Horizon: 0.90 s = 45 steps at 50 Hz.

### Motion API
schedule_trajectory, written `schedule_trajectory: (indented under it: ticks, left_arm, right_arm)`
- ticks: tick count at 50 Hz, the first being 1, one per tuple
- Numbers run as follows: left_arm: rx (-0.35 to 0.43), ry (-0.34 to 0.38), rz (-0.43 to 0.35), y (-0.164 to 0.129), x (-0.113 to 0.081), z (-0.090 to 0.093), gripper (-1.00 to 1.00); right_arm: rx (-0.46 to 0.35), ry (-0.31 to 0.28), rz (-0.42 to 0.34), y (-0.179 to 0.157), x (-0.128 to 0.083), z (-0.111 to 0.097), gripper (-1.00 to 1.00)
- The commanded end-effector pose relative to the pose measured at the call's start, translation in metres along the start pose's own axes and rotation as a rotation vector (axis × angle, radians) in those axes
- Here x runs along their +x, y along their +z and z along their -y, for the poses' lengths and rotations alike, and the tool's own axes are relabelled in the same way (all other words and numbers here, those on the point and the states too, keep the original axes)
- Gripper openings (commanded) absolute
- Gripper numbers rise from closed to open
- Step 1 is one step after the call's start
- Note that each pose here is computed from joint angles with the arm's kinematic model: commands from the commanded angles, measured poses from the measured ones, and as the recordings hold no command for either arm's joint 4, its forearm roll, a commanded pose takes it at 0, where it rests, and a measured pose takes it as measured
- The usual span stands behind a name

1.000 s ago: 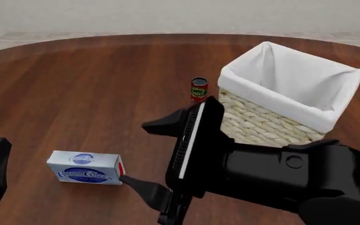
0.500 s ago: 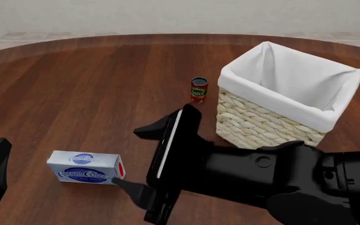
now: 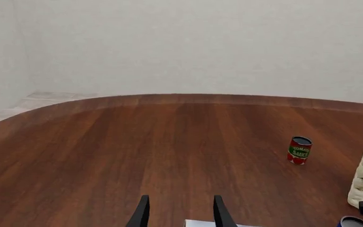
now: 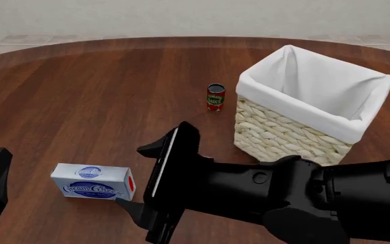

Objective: Pick up the cream cheese box, and put it in the basket.

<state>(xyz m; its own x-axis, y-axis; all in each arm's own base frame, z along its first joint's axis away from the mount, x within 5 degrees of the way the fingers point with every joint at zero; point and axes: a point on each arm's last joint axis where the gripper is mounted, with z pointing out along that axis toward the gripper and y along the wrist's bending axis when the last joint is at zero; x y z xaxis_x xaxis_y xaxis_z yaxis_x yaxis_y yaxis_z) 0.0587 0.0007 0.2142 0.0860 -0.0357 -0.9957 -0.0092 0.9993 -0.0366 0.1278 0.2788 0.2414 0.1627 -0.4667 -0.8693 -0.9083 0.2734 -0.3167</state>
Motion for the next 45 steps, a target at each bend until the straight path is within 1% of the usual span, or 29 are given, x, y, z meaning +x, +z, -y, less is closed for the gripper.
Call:
schedule_trajectory:
  ticks: [1, 27, 45]
  left_arm:
    - [-0.001, -0.003, 0.000, 0.001, 0.000, 0.000, 1.00]
    - [-0.006, -0.010, -0.002, -0.002, 0.001, 0.000, 1.00]
    - [-0.007, -0.011, -0.002, -0.002, 0.001, 0.000, 1.00]
  right_arm:
    - [0.001, -0.005, -0.018, 0.011, 0.004, 0.001, 1.00]
    - [0.042, 0.020, -0.041, 0.031, 0.015, 0.015, 1.00]
    - [0.045, 0.032, -0.057, 0.040, 0.019, 0.017, 1.00]
